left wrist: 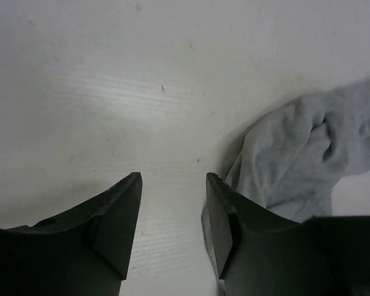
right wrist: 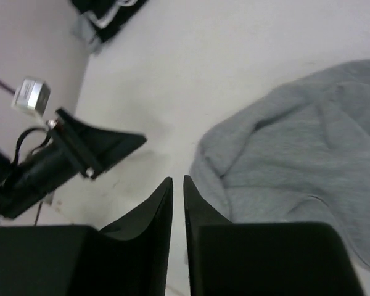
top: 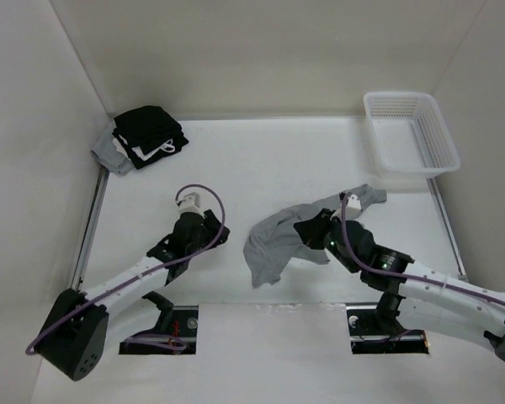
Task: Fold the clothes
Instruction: Move the tank top to the center of the board, then flatten the tank top out
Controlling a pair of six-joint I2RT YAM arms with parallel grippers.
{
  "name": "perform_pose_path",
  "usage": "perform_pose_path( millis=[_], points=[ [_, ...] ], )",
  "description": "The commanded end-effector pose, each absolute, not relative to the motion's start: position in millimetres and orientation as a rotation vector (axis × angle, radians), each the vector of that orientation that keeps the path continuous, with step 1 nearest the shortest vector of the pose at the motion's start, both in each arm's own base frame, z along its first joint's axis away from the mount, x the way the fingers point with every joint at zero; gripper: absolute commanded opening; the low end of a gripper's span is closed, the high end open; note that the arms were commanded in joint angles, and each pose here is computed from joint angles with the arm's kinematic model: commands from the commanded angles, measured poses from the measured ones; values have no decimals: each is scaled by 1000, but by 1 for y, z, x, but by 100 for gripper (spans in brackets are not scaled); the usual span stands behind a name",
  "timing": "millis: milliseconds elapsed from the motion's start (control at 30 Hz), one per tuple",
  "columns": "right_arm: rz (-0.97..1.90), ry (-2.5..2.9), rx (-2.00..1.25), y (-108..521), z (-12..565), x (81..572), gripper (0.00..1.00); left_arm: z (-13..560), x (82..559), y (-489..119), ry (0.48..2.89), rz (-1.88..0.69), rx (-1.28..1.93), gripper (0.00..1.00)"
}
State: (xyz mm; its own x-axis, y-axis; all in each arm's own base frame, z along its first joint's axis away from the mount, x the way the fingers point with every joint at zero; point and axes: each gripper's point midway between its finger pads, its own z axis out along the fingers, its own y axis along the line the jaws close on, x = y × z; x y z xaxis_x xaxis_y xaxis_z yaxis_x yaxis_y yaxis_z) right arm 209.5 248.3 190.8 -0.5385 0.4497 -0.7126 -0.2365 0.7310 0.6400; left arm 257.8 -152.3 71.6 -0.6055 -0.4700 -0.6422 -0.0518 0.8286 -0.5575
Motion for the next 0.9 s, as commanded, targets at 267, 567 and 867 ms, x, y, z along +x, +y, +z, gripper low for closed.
perform_pose_path(
  millis=[267, 567, 867],
  points=[
    [449, 2187, 556, 149, 76, 199, 44, 39, 160, -250, 2422, -787, 116, 36],
    [494, 2154, 567, 150, 75, 201, 44, 19, 108, -246, 2589, -748, 42, 38],
    [536, 2143, 546, 157, 77, 199, 44, 1, 112, -248, 2583, -760, -109, 27]
  ],
)
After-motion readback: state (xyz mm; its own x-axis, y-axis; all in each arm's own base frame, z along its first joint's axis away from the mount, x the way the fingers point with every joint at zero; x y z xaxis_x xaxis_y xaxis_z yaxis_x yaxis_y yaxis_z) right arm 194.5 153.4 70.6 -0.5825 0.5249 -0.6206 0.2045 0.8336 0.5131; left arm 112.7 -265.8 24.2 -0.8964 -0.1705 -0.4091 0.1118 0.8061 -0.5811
